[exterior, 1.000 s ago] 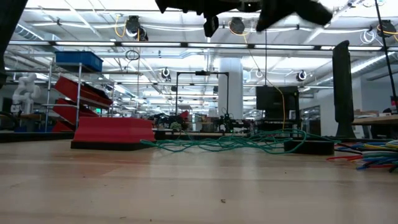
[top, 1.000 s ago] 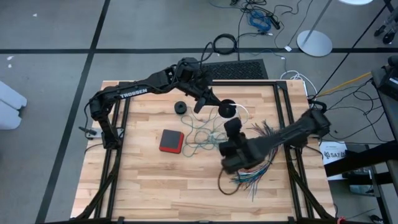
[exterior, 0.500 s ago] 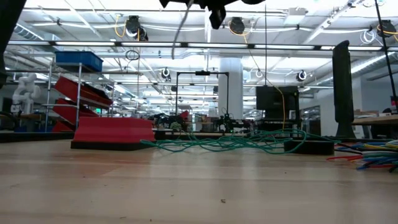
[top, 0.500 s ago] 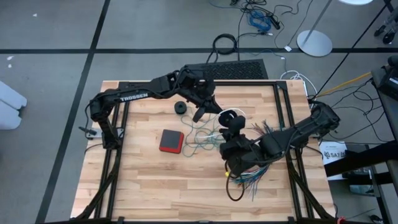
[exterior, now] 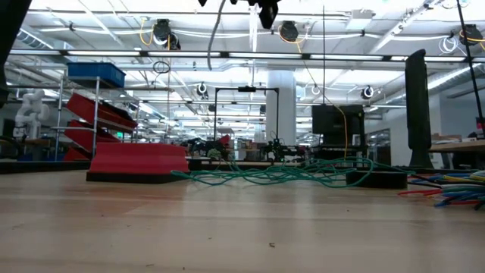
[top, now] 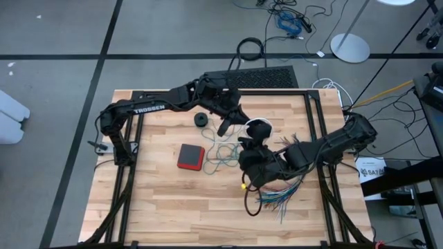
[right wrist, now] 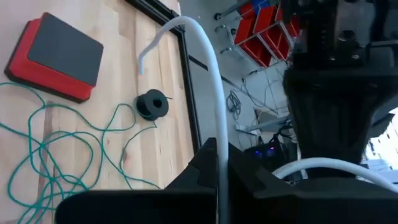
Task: Coiling cords
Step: Coil the white wire cable on the spool
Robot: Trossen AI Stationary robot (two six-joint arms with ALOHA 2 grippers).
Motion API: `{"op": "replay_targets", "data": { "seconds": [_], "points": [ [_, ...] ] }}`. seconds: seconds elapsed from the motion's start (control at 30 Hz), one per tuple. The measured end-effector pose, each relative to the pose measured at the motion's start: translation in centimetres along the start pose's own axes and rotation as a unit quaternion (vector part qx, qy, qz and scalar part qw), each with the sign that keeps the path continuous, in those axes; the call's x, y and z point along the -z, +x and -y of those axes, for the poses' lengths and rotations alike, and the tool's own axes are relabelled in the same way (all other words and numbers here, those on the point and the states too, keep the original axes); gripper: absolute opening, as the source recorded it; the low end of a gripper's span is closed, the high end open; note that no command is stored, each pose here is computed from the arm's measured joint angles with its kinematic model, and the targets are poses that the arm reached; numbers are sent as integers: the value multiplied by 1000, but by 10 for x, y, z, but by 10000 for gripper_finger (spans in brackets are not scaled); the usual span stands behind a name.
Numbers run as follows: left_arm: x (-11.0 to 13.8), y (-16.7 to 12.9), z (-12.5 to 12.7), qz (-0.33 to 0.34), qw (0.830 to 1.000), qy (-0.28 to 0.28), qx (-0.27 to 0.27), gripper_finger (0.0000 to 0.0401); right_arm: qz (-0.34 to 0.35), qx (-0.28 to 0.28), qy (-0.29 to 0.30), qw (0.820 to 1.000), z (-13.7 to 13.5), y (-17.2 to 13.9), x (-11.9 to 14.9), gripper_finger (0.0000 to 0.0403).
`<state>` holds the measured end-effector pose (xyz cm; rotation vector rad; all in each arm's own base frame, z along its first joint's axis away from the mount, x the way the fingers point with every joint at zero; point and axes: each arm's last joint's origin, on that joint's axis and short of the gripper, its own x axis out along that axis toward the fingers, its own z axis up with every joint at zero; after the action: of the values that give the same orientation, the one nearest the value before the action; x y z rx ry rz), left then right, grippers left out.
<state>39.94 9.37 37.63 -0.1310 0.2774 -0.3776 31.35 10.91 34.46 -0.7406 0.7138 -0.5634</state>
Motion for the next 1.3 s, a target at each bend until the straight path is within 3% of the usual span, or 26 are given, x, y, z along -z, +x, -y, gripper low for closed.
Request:
{"op": "replay_targets", "data": {
  "seconds": [0.53,0.8,1.1,1.3],
  "points": [
    [7,9,4,0,1000,30,0,0,-34,62,-111,991,-56,20,47,0],
    [12,18,3,-4,998,57,2,0,-43,95,-124,987,-62,24,57,0],
    [21,26,-1,-14,998,50,28,0,-64,118,-176,975,-70,27,78,0],
    [26,20,-7,-37,998,36,41,0,-66,120,-172,976,-64,14,88,0]
  ]
}}
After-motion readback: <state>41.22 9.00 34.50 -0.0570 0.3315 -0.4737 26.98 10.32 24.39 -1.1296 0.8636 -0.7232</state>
